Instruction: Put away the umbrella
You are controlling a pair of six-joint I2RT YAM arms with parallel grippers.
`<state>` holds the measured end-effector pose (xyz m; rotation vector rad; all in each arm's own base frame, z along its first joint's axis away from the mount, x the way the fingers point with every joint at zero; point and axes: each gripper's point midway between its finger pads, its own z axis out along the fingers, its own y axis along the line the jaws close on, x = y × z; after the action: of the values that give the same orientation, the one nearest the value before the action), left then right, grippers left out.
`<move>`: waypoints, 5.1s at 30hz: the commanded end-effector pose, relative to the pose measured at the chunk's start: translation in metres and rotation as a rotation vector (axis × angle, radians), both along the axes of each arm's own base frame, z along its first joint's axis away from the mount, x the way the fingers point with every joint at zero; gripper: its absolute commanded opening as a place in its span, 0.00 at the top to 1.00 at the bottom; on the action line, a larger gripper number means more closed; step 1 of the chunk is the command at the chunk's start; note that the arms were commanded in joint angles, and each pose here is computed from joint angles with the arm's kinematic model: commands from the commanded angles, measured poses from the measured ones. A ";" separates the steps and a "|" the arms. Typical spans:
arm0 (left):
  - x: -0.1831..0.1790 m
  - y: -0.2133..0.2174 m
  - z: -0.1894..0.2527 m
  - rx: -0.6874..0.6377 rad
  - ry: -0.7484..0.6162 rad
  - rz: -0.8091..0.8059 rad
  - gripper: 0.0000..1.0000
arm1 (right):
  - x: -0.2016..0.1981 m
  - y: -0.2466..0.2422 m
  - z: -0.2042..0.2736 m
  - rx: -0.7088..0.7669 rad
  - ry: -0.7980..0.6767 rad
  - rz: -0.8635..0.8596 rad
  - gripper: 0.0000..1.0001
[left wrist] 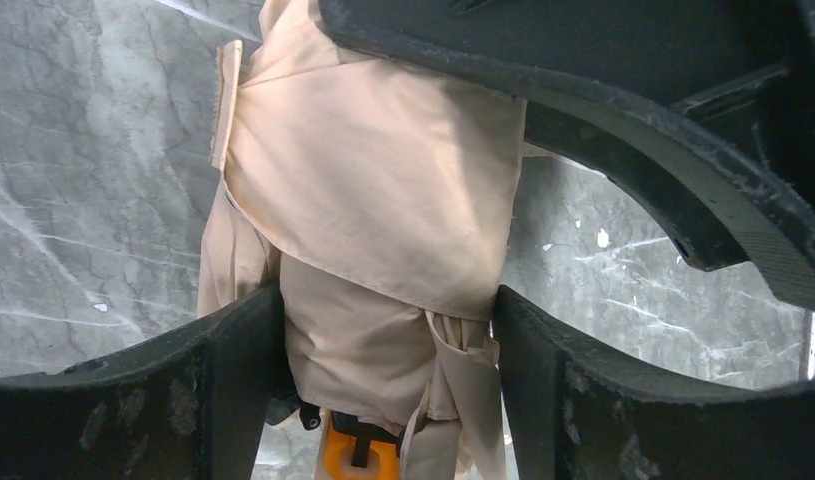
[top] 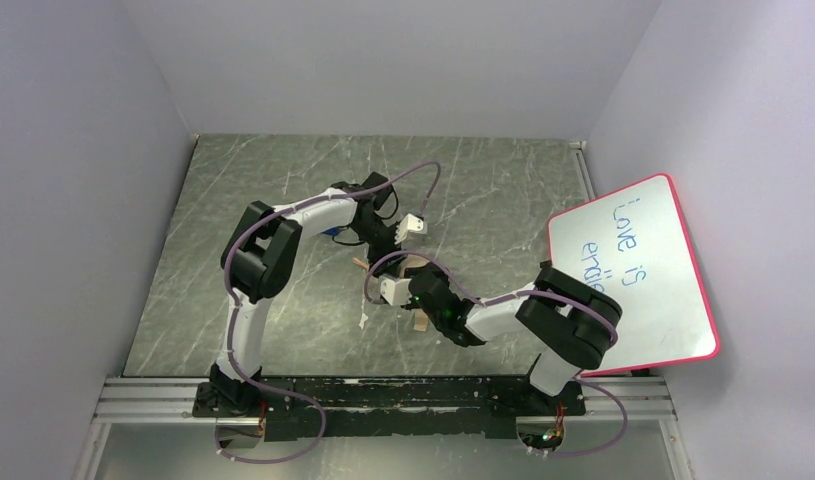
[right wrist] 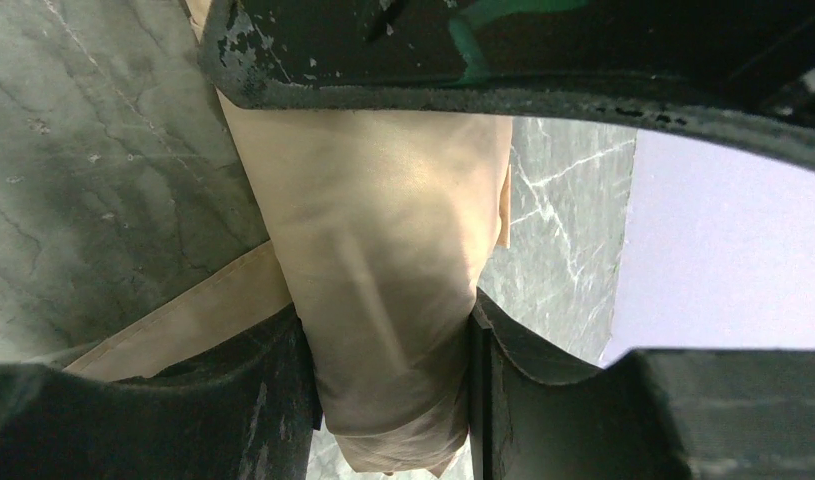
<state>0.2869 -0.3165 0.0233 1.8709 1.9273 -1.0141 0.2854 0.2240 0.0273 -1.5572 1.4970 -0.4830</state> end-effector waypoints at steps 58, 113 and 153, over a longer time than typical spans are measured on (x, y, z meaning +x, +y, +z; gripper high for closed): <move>0.011 0.065 -0.064 0.607 -0.596 0.166 0.95 | 0.030 -0.143 0.222 1.403 0.195 -0.903 0.40; -0.037 0.063 -0.090 0.778 -1.124 0.038 0.95 | 0.022 -0.007 0.031 0.297 1.134 0.010 0.18; -0.116 0.028 0.156 -0.355 -0.677 0.482 0.47 | 0.023 -0.011 -0.004 0.174 0.859 -0.146 0.77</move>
<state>0.1840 -0.2982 0.1494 1.4108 1.5335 -0.2091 0.2958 0.2227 0.0469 -1.5613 2.2803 0.5241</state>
